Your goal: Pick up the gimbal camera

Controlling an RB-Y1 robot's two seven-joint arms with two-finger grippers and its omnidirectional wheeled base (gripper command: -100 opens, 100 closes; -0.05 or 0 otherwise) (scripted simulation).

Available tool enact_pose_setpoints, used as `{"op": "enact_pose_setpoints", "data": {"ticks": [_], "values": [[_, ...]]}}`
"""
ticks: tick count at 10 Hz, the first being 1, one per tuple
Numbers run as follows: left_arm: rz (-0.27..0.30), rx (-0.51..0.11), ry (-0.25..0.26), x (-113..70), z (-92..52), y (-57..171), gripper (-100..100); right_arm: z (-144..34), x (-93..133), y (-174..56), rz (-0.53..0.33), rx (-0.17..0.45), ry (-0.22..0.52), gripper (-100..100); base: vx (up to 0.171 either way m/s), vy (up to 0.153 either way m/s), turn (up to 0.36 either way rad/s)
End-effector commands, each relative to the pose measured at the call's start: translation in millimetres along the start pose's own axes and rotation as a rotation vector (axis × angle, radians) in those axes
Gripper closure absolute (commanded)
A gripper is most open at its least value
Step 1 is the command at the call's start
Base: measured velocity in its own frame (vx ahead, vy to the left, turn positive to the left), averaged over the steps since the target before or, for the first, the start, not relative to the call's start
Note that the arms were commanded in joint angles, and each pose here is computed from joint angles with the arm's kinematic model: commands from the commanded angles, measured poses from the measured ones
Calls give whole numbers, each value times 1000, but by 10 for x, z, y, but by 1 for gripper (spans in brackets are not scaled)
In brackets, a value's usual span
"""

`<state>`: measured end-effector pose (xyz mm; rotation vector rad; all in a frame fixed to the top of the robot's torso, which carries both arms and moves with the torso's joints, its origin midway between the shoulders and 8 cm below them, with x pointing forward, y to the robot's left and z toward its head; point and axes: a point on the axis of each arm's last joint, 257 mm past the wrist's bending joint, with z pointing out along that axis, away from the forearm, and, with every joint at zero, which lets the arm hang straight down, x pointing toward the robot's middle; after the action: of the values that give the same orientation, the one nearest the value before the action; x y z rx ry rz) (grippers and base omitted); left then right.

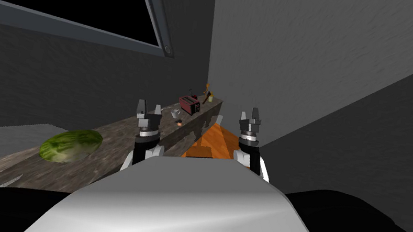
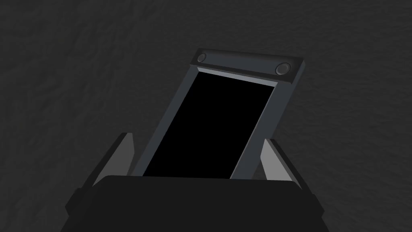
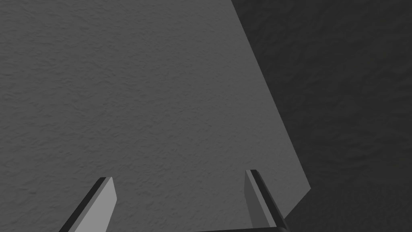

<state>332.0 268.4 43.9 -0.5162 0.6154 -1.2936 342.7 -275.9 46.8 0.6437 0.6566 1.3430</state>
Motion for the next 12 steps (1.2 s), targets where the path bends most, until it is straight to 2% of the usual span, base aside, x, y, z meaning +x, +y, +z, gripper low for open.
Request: {"op": "enact_pose_setpoints", "data": {"ticks": [1, 5, 6, 10, 11, 12], "values": [[-10, -21, 15, 21, 30, 128, -100, 0, 0, 0, 0, 0, 0, 0, -17, -14, 40], [-38, -103, 45, 59, 139, 579, -100, 0, 0, 0, 0, 0, 0, 0, -52, -41, 37], [-39, -106, 45, 59, 133, 597, -100, 0, 0, 0, 0, 0, 0, 0, -41, -31, 16], [-69, -224, 66, 74, 331, 1226, -100, 0, 0, 0, 0, 0, 0, 0, -66, -48, 37], [-68, -246, 65, 70, 292, 1314, -100, 0, 0, 0, 0, 0, 0, 0, -66, -50, 13], [-73, -280, 69, 66, 357, 1481, -100, 0, 0, 0, 0, 0, 0, 0, -62, -46, 22]]}}
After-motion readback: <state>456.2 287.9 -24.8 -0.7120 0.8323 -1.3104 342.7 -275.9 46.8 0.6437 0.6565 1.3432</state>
